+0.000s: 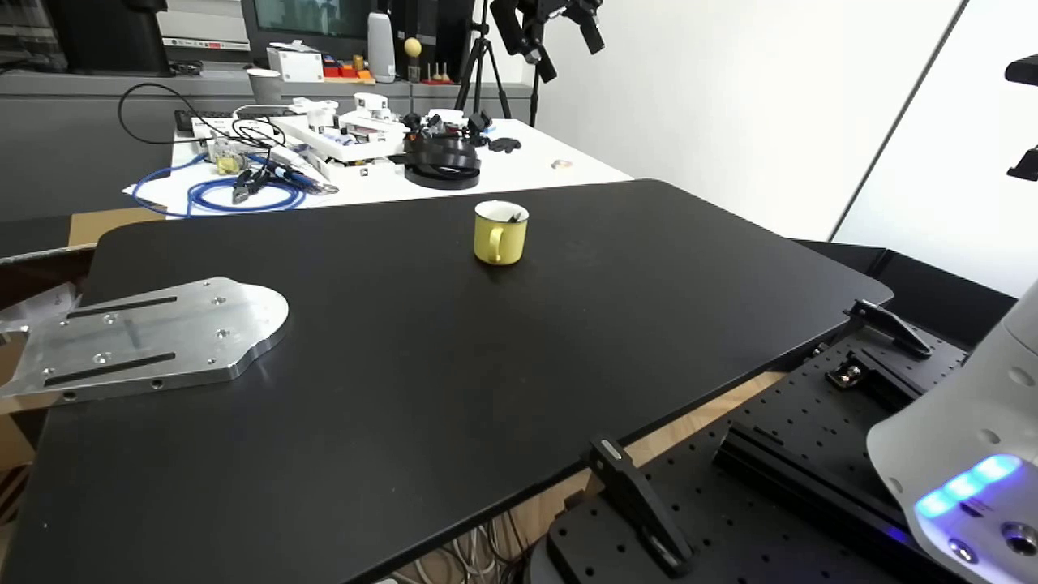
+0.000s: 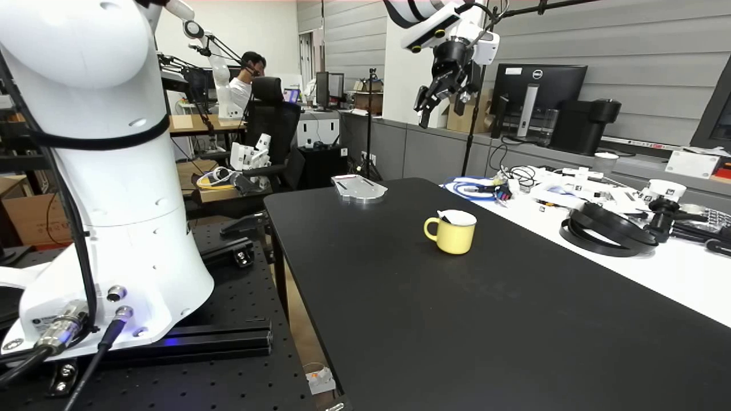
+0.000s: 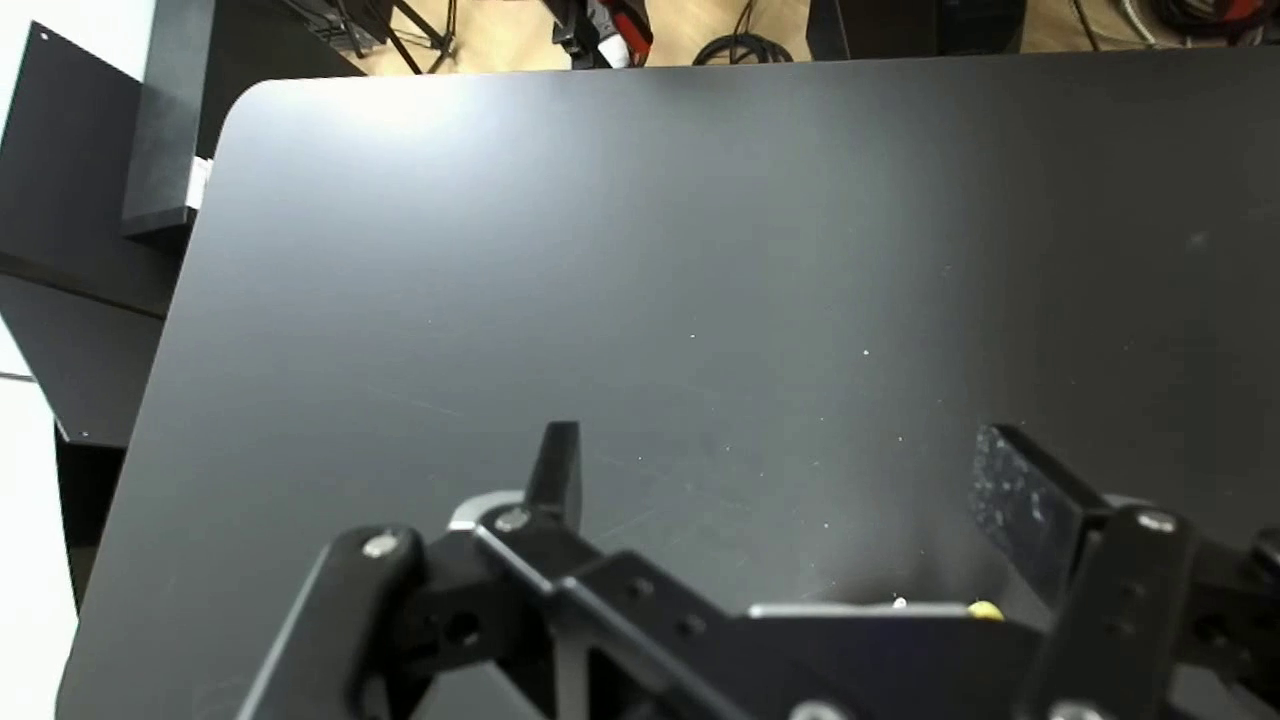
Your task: Remove the marker from the mug cup
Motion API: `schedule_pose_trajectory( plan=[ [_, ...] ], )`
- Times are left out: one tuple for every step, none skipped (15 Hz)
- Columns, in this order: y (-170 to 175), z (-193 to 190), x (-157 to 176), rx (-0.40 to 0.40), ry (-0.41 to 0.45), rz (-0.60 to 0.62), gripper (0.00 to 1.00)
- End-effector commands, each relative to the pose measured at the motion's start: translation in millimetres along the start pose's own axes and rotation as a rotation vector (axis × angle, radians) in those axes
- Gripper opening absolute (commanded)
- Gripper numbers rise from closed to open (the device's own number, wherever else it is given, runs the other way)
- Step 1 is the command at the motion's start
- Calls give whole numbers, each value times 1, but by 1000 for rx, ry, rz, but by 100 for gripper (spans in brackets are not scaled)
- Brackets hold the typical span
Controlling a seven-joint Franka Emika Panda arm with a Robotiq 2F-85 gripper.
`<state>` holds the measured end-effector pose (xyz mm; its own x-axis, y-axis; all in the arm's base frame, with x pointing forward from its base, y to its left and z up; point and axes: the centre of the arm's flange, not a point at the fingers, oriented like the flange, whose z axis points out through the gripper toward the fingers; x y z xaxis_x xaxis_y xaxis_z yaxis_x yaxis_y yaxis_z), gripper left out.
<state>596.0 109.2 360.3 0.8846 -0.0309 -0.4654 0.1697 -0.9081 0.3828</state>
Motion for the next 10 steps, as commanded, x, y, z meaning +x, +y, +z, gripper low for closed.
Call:
schedule_pose_trajectory(
  plan=[
    [0,1,2,-2,-3,0,100],
    [0,0,2,-2,-5,1,100],
    [1,-1,2,-2,-4,3,100],
    [1,-2,2,-2,-3,4,100],
    [2,-2,2,-2,-3,4,100],
    [2,-2,2,-2,-3,5,100],
    [2,-2,2,-2,-3,5,100],
    [2,-3,2,-2,-3,5,100],
    [2,-3,2,-2,-3,5,100],
    [1,-2,15,-6,-14,0,100]
  ],
)
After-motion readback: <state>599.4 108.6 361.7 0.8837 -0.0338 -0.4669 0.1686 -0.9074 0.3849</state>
